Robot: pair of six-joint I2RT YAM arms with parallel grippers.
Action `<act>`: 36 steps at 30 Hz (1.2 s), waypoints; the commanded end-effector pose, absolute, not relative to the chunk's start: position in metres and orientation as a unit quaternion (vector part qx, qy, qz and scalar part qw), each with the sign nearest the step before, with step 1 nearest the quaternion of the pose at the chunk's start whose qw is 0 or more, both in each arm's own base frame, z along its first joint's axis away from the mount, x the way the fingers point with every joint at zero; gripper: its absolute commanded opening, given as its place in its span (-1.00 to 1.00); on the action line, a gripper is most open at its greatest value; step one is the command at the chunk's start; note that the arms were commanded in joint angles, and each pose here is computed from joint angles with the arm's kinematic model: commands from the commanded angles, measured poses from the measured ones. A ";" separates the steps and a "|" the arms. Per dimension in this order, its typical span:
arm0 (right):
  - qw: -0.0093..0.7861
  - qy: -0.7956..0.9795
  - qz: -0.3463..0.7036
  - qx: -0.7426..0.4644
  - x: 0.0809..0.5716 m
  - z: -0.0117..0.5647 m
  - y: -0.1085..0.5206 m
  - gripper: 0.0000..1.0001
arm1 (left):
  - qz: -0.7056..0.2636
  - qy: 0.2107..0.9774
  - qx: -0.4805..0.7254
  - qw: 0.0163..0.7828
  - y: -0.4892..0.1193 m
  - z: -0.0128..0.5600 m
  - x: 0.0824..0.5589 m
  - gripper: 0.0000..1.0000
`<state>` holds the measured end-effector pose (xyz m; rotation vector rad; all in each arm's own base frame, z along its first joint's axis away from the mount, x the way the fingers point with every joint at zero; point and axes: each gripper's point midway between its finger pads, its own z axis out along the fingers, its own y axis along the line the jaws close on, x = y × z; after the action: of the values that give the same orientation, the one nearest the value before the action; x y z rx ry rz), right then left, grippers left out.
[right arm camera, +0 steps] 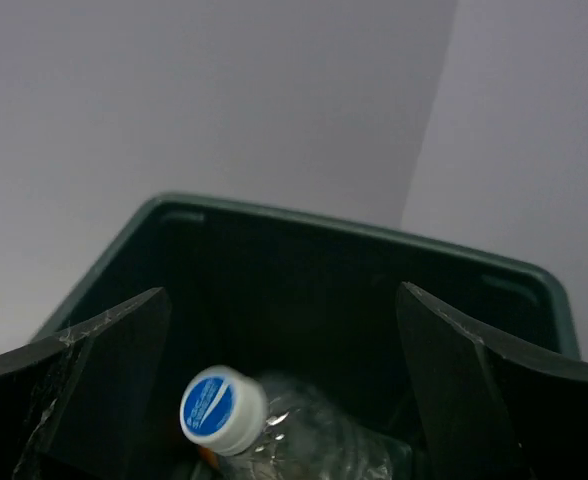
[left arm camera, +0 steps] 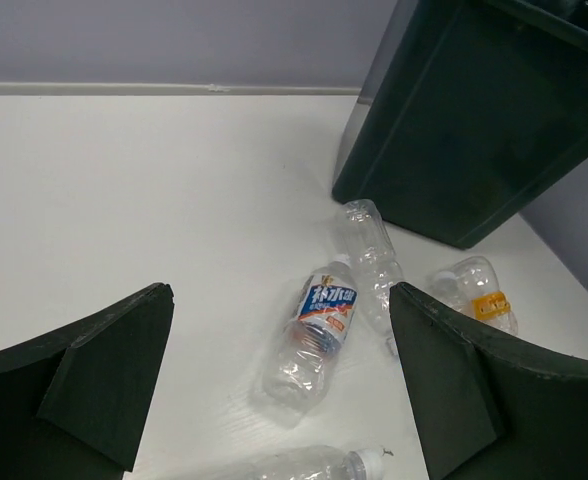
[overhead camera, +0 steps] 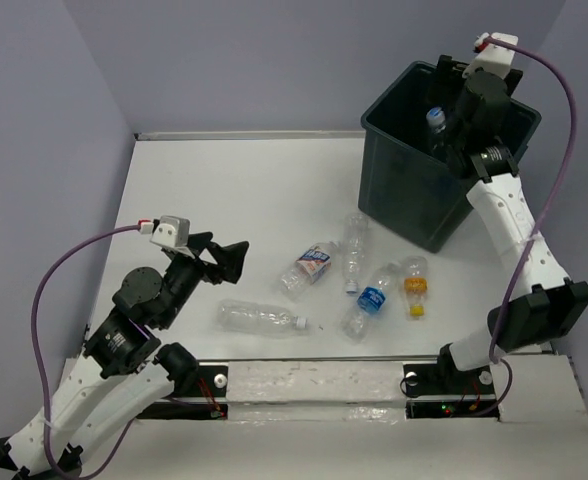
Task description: Put the plastic bottles in the bin
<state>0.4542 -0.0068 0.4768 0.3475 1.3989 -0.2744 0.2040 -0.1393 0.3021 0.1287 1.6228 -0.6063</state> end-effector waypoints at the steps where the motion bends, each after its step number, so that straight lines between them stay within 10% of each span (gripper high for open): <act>1: 0.749 0.649 -0.086 0.105 0.429 0.519 0.009 0.99 | -0.265 0.692 0.046 0.671 -0.130 0.317 0.203 0.98; 9: 0.576 0.716 0.289 -0.268 0.302 0.381 0.308 0.92 | -0.217 0.681 -0.047 0.697 -0.091 0.322 0.208 0.98; 14: 0.466 0.711 0.307 -0.429 0.199 0.278 0.406 0.90 | -0.191 0.668 -0.108 0.711 -0.064 0.326 0.208 0.98; 36: 0.317 0.706 0.292 -0.561 0.144 0.087 0.469 0.92 | -0.161 0.582 -0.252 0.756 0.008 0.345 0.185 0.93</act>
<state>0.1480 0.4424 0.0782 -1.4792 1.9257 0.6835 0.1777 0.0116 0.3395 -0.5439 1.2812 -0.3557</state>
